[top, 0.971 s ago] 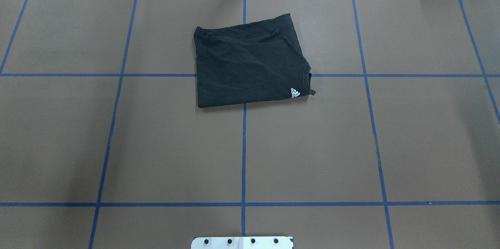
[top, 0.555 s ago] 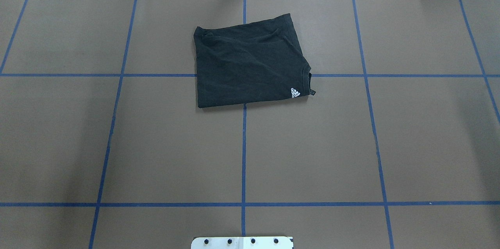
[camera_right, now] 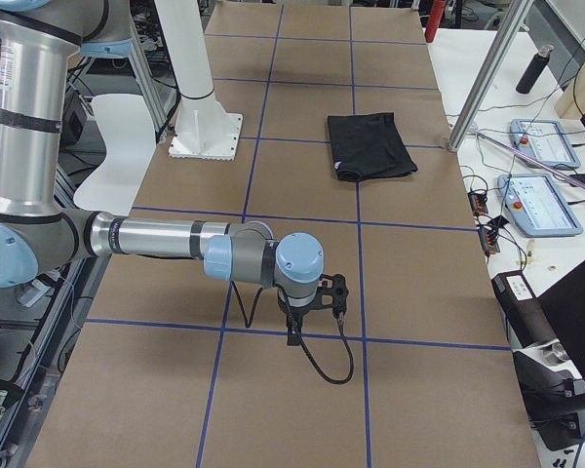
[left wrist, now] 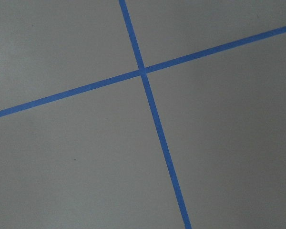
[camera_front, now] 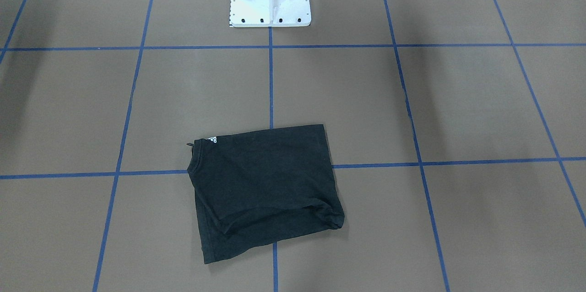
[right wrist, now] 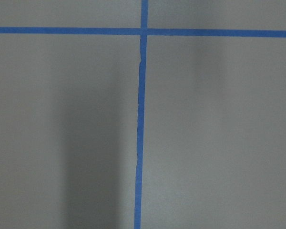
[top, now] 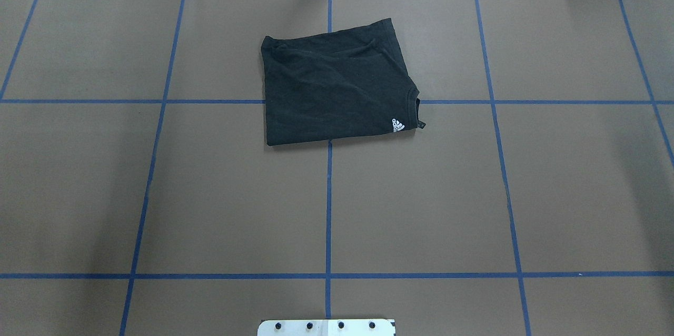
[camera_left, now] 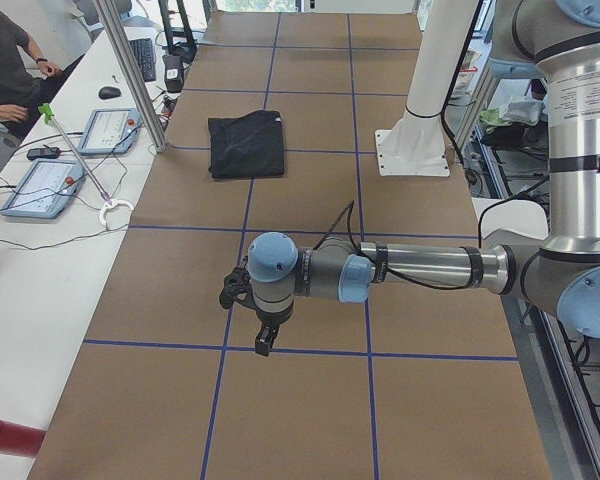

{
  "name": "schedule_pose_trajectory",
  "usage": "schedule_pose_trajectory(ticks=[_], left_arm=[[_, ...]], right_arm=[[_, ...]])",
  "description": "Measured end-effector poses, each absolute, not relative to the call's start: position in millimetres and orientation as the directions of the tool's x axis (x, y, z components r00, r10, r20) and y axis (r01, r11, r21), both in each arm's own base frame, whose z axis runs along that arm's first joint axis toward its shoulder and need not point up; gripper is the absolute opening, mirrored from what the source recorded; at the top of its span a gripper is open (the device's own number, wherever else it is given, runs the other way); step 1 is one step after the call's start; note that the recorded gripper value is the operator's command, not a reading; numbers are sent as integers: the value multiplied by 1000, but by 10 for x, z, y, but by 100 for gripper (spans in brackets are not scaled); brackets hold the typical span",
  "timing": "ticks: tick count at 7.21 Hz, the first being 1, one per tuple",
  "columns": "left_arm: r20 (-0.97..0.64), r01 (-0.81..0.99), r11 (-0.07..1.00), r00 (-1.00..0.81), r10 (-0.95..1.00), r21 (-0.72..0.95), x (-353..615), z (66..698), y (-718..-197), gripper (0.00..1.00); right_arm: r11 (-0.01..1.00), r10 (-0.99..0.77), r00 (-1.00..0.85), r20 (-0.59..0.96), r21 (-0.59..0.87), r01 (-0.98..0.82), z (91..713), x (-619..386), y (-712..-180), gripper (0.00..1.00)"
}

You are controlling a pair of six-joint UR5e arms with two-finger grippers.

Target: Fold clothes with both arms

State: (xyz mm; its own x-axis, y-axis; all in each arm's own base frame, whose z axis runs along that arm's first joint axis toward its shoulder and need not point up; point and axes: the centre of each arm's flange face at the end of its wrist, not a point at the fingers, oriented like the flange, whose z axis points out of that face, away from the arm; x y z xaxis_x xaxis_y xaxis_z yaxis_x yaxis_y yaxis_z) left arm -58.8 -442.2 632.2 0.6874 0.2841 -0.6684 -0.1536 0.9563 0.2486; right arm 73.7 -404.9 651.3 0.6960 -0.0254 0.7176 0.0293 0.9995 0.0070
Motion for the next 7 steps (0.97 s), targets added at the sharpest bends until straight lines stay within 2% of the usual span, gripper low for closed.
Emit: schedule_pose_trajectory(ticks=[7], left_arm=[[-650, -158, 942, 689, 319, 295, -588, 6201, -4526, 100]], right_arm=[[998, -66, 687, 724, 65, 28, 6287, 731, -4247, 100]])
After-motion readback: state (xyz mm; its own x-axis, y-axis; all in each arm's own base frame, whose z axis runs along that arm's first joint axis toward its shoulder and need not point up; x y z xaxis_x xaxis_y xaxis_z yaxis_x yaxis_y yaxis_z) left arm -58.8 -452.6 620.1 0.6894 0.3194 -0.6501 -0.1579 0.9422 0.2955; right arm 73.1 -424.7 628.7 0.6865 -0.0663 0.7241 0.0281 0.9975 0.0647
